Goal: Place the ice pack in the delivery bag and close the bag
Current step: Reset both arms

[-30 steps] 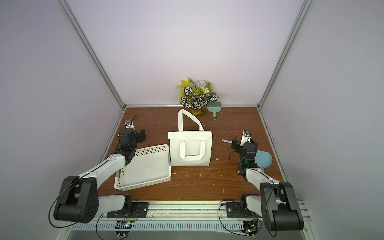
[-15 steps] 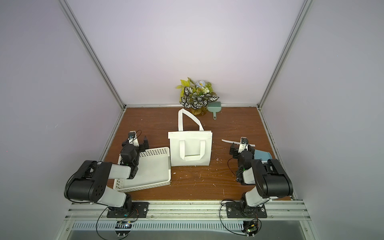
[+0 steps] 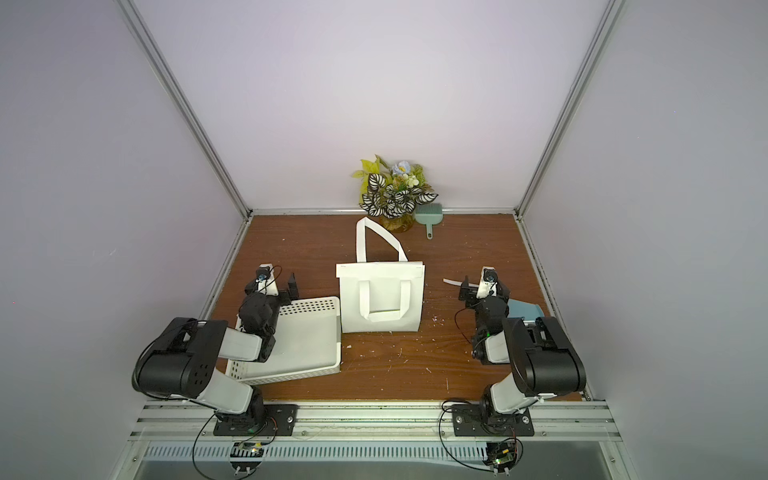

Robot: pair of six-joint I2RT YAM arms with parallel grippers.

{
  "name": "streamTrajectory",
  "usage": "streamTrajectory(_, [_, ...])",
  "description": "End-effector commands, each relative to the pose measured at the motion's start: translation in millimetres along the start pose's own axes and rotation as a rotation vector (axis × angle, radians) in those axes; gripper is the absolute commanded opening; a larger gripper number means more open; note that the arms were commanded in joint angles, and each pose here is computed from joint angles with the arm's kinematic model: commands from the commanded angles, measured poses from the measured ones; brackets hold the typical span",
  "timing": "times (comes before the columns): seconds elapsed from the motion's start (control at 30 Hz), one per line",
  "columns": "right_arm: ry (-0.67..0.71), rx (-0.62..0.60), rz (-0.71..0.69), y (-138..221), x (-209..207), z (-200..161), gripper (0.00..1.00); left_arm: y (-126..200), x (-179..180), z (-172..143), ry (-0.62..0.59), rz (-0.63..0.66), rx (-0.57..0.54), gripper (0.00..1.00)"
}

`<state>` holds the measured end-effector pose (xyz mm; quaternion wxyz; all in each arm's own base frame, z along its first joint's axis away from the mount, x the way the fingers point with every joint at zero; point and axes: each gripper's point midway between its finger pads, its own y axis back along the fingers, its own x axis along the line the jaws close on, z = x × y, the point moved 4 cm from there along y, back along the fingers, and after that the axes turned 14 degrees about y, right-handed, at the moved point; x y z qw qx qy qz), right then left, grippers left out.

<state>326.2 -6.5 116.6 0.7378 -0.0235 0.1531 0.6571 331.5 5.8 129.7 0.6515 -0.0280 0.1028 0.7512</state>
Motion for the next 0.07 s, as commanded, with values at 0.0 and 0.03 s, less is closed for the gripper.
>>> streamTrajectory(0.0, [0.017, -0.064, 0.048, -3.2, 6.0, 15.4, 0.99, 0.9, 3.5, -0.2, -0.009, 0.000, -0.006, 1.00])
streamTrajectory(0.03, [0.021, -0.068, 0.060, -3.4, 7.9, 16.2, 0.99, 1.0, 3.4, -0.1, -0.009, -0.001, -0.006, 1.00])
